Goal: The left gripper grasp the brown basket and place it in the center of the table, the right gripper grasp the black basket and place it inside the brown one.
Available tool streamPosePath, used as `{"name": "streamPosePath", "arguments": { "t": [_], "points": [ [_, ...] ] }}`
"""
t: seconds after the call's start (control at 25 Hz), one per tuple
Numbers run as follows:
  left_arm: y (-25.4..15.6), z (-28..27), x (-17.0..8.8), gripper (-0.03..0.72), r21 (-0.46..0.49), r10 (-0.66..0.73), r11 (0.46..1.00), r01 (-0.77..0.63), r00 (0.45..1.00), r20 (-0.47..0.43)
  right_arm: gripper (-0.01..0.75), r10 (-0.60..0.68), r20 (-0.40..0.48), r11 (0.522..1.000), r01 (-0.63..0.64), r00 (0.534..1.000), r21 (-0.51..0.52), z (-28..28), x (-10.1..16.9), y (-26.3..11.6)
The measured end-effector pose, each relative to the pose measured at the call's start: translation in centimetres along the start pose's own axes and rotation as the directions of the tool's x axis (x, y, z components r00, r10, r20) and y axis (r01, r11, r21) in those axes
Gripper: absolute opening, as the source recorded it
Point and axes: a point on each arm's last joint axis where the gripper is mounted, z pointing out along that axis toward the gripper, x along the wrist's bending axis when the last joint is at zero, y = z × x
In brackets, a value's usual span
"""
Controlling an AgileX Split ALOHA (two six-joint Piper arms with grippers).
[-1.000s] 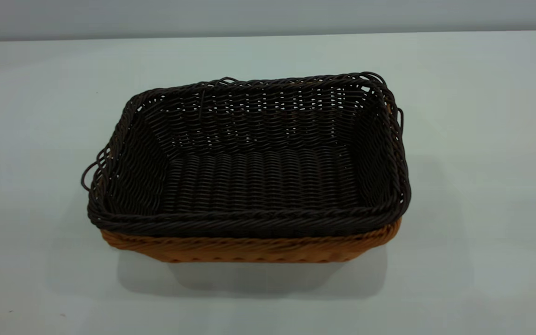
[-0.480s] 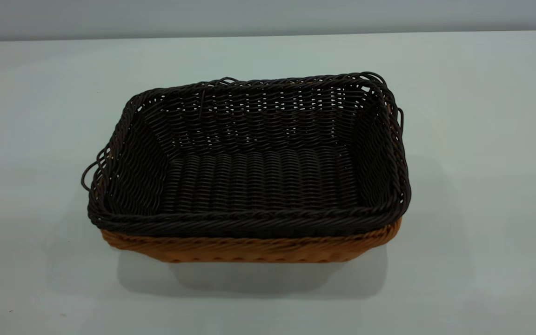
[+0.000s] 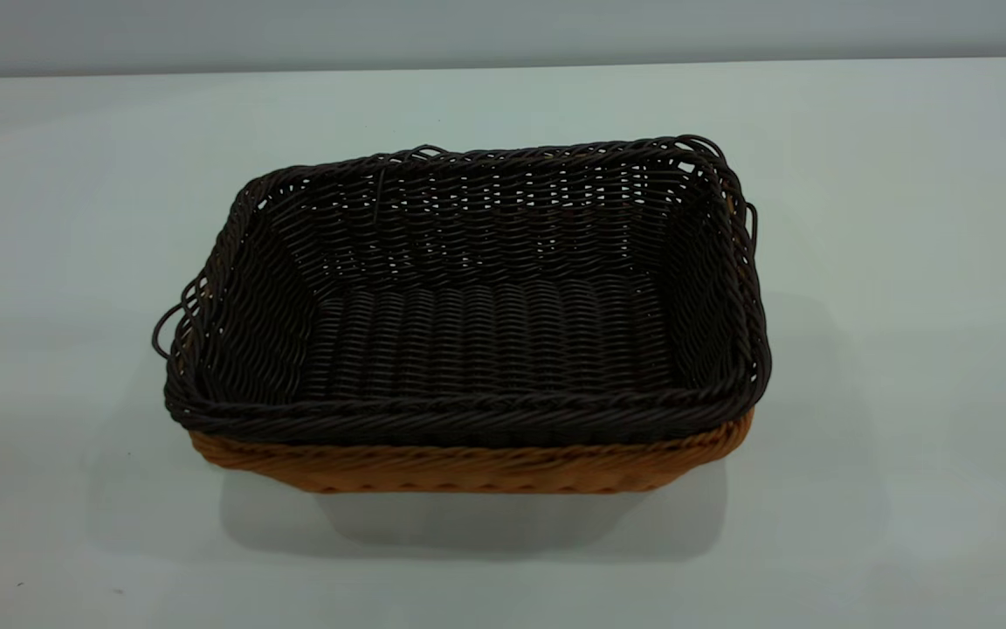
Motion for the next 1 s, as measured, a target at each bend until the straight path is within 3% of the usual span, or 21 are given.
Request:
{"name": "streamPosePath", "arguments": {
  "t": [0.56,1.0],
  "points": [
    [0.0,0.0,0.0,0.584,-0.003,-0.008,1.000,0.008,1.000,0.000,0.553,0.002,0.001,1.000,-0.002,1.000,-0.003,0.0,0.0,0.0],
    [-2.0,-1.7,0.2,0.584,-0.178,-0.063,0.983,0.051,0.996,-0.065,0.553,0.003,0.001,1.000,-0.003,1.000,-0.003,0.0,0.0,0.0]
  ]
}}
